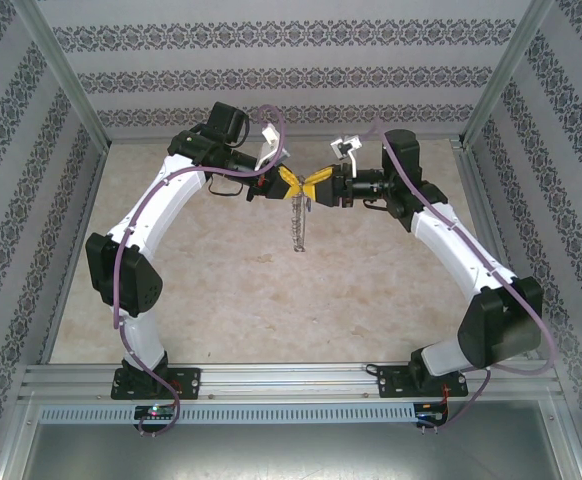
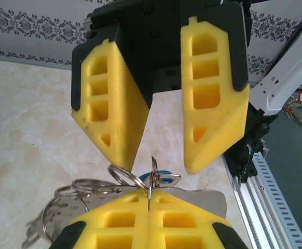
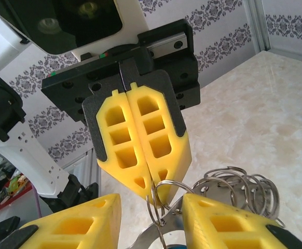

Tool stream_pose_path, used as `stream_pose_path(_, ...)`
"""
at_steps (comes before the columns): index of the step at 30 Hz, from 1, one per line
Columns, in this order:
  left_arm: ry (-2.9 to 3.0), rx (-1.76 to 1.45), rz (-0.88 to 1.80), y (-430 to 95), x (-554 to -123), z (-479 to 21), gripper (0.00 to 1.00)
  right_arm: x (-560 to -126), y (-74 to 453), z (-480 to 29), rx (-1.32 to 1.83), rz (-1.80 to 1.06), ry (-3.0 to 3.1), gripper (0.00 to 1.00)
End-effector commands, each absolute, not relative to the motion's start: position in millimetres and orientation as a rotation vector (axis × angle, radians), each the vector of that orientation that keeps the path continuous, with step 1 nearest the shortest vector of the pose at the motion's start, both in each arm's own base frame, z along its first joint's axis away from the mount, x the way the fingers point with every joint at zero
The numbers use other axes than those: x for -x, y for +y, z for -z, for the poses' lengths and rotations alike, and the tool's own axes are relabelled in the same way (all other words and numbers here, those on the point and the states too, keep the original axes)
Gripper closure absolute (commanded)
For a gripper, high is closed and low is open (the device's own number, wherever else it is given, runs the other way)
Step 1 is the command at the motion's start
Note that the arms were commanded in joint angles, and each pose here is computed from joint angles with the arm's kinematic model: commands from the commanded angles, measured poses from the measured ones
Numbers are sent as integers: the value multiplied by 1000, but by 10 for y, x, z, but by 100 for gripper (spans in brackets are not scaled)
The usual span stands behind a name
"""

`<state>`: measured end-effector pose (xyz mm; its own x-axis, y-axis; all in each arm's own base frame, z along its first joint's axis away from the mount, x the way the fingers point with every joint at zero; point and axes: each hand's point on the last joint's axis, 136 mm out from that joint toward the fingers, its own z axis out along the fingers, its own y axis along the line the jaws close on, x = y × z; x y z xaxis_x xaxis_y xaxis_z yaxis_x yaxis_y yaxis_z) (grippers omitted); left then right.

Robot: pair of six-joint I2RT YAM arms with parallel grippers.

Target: Put the keys on the keyring

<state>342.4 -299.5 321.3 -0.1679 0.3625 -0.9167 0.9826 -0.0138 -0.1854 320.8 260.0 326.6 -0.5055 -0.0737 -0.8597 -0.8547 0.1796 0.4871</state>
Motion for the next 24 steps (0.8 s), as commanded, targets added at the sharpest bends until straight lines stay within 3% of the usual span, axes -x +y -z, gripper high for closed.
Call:
stream_pose_path(1, 1494, -1445, 1217, -3014, -3312, -3457, 100, -3172, 2682, -3321, 942, -1416, 1710, 65)
stream_pose_path(4, 1492, -1445, 1222, -3016, -3305, -3459, 100, -3182, 2701, -3287, 941, -1414, 1719, 71)
stream_pose_path(8, 1492, -1445, 1222, -3012, -3303, -3461, 100, -3180, 2698, -3265, 938, -1410, 1726, 89)
stream_pose_path(12, 1493, -1446, 1225, -3019, -3302, -3449, 100, -3176, 2677, -3273, 932, -1401, 1726, 99)
stream_pose_path(17, 1494, -1447, 1223, -3018, -3302, -3454, 100, -3180, 2668, -3301, 932, -1389, 1721, 100)
stream_pose_path(18, 1492, -1446, 1220, -3015, -3305, -3464, 97, -3176, 2668, -3302, 936, -1387, 1722, 100)
stream_pose_path(21, 1514, -1439, 1187, -2966, -3354, -3461, 73, -3166, 2644, -3292, 951, -1365, 1734, 100)
stream_pose_path(24, 1524, -1418, 1153, -2853, -3419, -3517, 62, -3170, 2589, -3274, 955, -1334, 1753, 100)
